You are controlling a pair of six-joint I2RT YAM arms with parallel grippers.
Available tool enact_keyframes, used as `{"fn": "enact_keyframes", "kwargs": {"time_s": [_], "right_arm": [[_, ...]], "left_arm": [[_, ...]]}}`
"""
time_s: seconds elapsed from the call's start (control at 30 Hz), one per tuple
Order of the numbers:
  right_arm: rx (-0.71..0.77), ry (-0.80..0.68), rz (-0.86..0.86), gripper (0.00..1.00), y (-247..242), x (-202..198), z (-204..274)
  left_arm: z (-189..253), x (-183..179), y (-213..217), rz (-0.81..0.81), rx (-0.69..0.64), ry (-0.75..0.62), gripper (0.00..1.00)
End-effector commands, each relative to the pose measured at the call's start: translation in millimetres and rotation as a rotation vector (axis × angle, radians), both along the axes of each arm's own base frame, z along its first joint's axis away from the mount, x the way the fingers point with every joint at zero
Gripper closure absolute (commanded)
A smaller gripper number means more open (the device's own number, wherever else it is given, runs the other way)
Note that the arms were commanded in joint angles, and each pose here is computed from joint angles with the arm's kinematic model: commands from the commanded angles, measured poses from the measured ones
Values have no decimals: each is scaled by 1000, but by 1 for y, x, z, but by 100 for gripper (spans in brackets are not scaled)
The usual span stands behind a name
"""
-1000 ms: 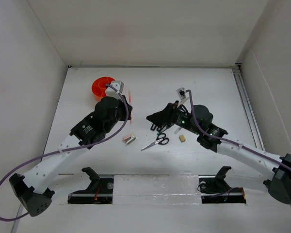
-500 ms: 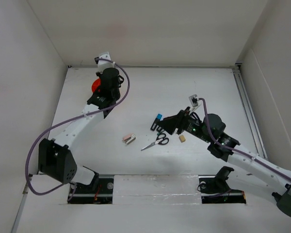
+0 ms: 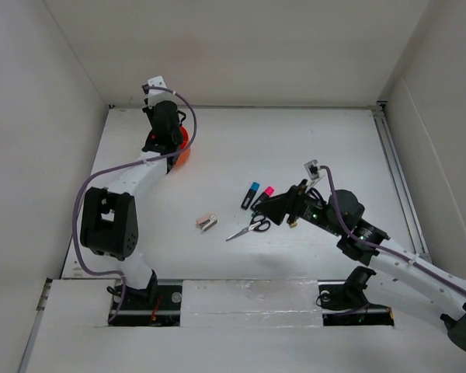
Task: Sort the stationery into containers
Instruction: Place the pen in the storage box.
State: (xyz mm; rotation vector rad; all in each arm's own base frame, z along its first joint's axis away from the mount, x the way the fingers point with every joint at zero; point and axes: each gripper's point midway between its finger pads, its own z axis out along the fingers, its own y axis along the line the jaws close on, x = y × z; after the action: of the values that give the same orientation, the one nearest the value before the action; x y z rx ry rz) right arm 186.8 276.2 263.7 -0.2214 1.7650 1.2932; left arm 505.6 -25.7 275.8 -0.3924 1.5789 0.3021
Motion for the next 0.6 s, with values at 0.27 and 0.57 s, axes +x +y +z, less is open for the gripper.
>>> {"fn": "enact_keyframes", "kwargs": {"time_s": [0.27, 0.57], "right_arm": [[-15, -14, 35, 25, 3, -8, -4], [-15, -14, 44, 25, 2, -10, 4]], "left_arm": [[7, 38, 4, -1, -32, -98, 100], [-38, 42, 5, 24, -58, -54, 100]]}}
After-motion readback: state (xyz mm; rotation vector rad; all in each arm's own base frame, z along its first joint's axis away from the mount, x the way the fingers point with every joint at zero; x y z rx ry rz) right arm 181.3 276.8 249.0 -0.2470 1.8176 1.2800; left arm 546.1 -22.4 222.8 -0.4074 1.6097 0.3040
